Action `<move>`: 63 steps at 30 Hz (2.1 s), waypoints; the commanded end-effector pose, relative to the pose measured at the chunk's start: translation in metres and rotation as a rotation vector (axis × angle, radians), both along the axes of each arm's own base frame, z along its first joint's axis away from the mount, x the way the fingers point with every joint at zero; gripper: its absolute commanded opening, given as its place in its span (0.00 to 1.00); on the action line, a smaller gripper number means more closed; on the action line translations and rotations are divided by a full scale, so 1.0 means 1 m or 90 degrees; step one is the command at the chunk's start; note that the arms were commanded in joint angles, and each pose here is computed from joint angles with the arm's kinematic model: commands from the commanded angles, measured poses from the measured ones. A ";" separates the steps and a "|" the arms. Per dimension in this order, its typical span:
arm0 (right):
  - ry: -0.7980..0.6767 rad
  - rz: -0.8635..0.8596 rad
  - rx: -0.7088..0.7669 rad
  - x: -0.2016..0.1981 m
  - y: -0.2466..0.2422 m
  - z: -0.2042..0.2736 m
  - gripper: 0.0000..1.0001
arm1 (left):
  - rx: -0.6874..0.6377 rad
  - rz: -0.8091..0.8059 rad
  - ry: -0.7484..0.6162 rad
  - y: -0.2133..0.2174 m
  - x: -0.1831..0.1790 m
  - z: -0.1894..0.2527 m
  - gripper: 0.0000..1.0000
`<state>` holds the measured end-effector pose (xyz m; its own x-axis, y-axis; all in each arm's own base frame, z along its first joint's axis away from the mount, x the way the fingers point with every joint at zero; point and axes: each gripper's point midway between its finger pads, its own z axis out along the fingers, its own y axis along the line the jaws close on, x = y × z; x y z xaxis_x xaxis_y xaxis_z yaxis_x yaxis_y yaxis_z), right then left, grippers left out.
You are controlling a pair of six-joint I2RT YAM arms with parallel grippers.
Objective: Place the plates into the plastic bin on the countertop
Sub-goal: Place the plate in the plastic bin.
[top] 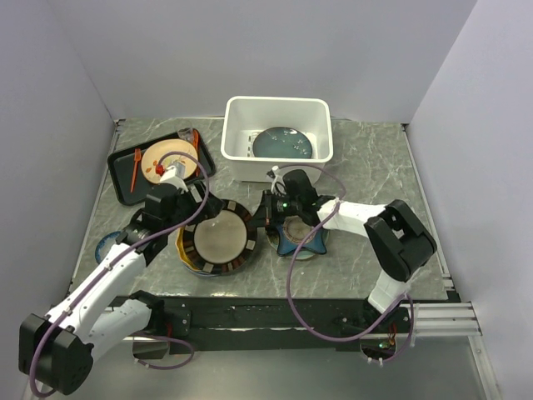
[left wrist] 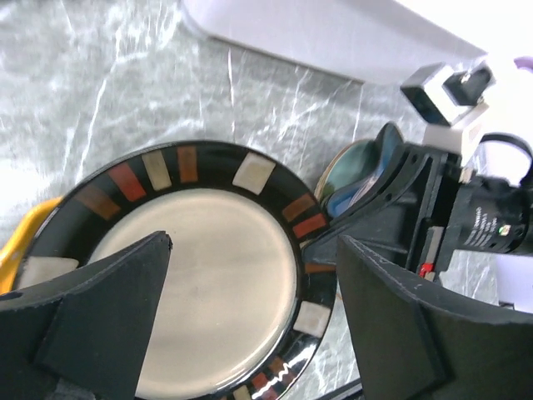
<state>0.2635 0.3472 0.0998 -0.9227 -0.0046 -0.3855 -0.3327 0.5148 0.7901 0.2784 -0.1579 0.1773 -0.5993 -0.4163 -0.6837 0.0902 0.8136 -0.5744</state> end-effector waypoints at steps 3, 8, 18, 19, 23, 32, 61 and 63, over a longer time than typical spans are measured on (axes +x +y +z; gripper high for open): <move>-0.098 -0.007 0.096 0.010 -0.002 0.074 0.00 | 0.000 0.008 -0.078 0.001 0.014 0.043 0.88; -0.114 -0.030 0.127 0.014 -0.018 0.099 0.00 | 0.011 0.015 -0.086 0.005 0.016 0.047 0.92; -0.163 -0.080 0.147 0.017 -0.060 0.134 0.00 | -0.006 0.028 -0.098 0.012 0.021 0.053 0.95; -0.165 -0.086 0.144 0.017 -0.064 0.135 0.00 | -0.006 0.027 -0.096 0.012 0.021 0.052 0.95; -0.181 -0.117 0.132 0.021 -0.085 0.139 0.00 | -0.016 0.024 -0.100 0.013 0.022 0.055 0.95; -0.200 -0.149 0.147 0.021 -0.117 0.151 0.00 | -0.088 -0.100 -0.122 -0.021 0.017 0.054 0.93; -0.232 -0.160 0.203 0.010 -0.151 0.182 0.00 | -0.281 -0.372 -0.145 -0.087 -0.007 0.051 0.53; -0.234 -0.159 0.206 0.010 -0.151 0.184 0.00 | -0.283 -0.383 -0.136 -0.089 -0.009 0.048 0.46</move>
<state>0.2809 0.1910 0.2264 -0.7712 0.3633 -0.5227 -0.3376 0.4627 0.8197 0.2756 -0.2412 0.2122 -0.7024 -0.3444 -0.6229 0.5206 0.3482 -0.7795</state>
